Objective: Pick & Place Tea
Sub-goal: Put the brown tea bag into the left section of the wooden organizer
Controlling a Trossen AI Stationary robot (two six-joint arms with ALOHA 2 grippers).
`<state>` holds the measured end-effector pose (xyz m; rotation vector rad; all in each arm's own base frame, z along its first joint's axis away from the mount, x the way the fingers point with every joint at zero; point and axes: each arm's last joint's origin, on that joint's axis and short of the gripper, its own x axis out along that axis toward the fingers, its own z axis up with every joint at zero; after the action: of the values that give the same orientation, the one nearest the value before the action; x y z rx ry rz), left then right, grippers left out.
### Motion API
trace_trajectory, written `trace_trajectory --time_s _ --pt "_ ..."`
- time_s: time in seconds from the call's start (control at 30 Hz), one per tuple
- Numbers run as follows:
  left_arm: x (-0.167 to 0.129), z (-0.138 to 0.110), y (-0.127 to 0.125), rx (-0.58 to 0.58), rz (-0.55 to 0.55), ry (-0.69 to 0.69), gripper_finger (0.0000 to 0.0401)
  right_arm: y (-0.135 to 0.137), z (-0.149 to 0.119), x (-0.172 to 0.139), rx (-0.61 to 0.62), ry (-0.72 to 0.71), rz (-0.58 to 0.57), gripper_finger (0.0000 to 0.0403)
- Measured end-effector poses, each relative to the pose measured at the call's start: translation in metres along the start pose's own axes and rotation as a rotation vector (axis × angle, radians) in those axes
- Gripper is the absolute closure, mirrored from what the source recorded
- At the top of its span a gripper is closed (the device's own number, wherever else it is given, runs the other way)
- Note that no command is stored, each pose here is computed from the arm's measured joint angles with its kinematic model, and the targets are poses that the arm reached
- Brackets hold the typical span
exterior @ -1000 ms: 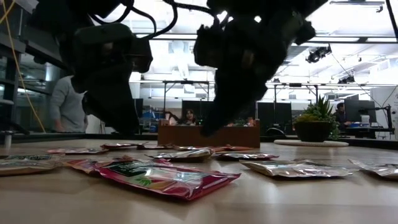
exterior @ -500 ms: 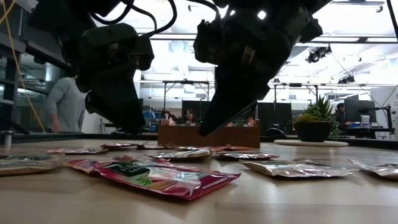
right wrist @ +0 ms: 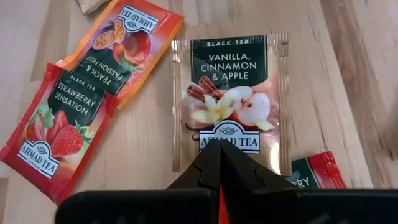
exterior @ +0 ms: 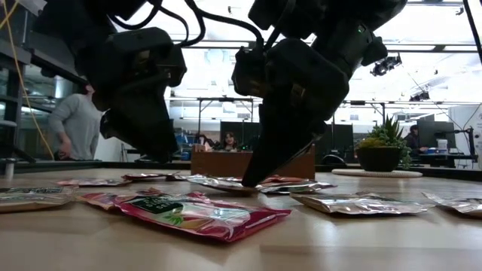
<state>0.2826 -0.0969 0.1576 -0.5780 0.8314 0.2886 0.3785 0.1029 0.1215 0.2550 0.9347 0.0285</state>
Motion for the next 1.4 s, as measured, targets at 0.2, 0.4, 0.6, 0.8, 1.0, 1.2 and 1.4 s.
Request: trace_trajectory --time_s 0.2,0.4,0.6,0.8,1.0,1.2,1.4 --pt "0.009 0.002 0.001 -0.164 -0.016 -0.006 0.0222 0.000 0.000 0.000 -0.002 -0.002 -0.009 0.0403" --pt "0.027 -0.001 0.004 -0.381 -0.040 0.059 0.0222 0.000 0.000 0.000 -0.001 -0.005 -0.016 0.0403" --pt "0.035 0.002 0.003 -0.477 -0.087 0.078 0.0223 0.000 0.000 0.000 -0.001 -0.005 -0.020 0.0403" --pt "0.035 0.002 0.003 -0.535 -0.094 0.068 0.0223 0.000 0.000 0.000 -0.002 -0.010 -0.020 0.0403" --pt "0.039 0.008 0.000 -0.584 -0.164 0.049 0.0223 0.000 0.000 0.000 -0.002 -0.014 -0.019 0.0403" --pt "0.042 0.009 0.002 -0.592 -0.165 0.045 0.0222 -0.001 0.000 0.001 -0.002 -0.015 -0.018 0.0403" --pt "0.041 0.009 0.001 -0.591 -0.165 0.043 0.0225 -0.001 0.000 0.001 -0.002 -0.017 -0.017 0.0403"
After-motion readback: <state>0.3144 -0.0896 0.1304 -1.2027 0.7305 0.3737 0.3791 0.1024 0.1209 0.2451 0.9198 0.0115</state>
